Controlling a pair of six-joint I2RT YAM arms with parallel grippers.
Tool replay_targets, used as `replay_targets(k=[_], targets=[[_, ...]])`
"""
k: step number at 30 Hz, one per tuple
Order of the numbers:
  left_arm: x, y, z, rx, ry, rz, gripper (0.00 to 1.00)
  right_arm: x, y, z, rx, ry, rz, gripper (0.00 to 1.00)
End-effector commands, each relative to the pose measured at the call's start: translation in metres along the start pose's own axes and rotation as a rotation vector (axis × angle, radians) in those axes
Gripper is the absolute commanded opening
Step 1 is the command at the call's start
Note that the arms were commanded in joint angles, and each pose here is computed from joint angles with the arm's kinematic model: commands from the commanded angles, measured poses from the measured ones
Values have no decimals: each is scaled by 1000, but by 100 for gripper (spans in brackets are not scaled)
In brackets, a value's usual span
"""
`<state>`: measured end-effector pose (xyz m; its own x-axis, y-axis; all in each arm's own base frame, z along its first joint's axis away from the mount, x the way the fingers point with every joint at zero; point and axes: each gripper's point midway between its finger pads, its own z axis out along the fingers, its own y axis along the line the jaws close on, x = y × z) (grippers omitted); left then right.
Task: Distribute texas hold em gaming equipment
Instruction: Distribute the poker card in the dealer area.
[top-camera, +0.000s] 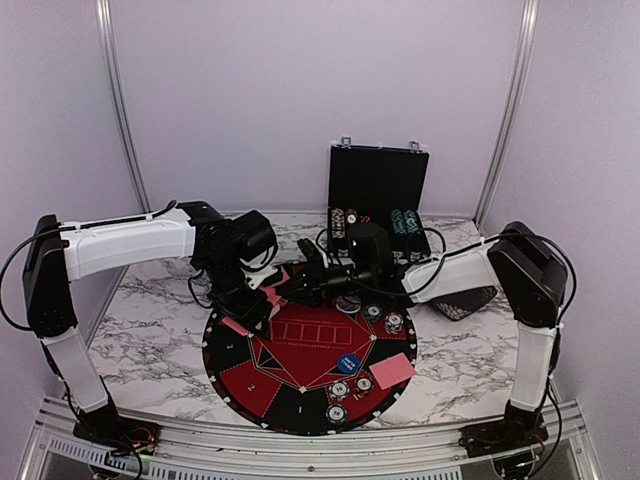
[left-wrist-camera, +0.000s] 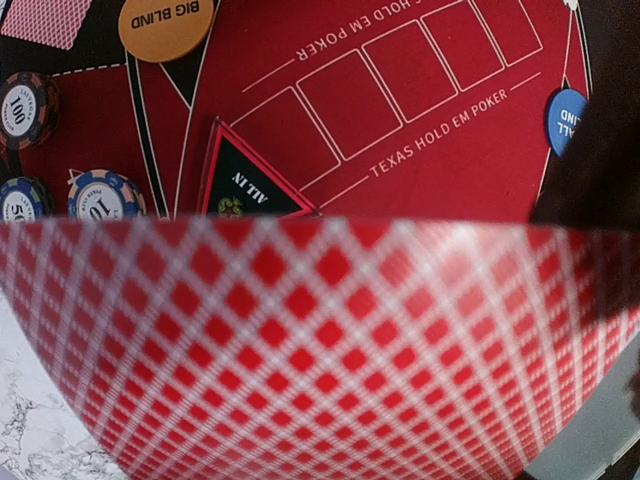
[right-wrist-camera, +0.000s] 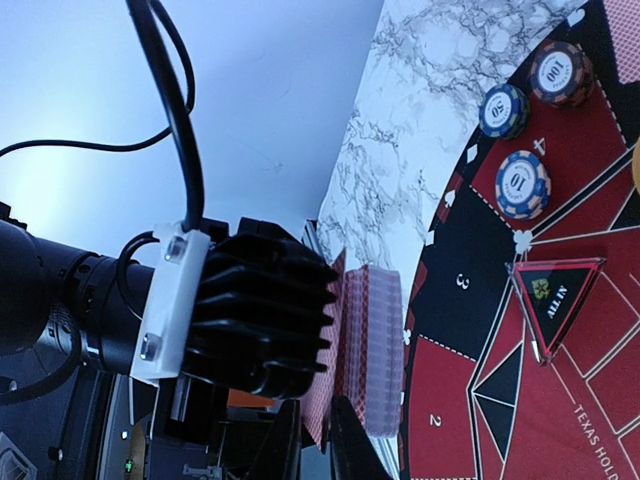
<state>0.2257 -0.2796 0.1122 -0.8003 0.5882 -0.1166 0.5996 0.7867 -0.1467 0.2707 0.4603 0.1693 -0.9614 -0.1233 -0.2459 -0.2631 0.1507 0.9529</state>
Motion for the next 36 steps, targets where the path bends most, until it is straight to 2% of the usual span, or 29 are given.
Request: replay_targets(k=[1, 8, 36], targets=[[-6, -2, -6, -3, -7, 10, 50, -7, 12, -4, -36, -8, -30, 8], [-6, -2, -7, -3, -6, 12, 50, -12, 7, -12, -39, -25, -14, 0], [-1, 4, -3, -10, 4, 3, 50, -34, -8, -78, -10, -159, 11, 0]])
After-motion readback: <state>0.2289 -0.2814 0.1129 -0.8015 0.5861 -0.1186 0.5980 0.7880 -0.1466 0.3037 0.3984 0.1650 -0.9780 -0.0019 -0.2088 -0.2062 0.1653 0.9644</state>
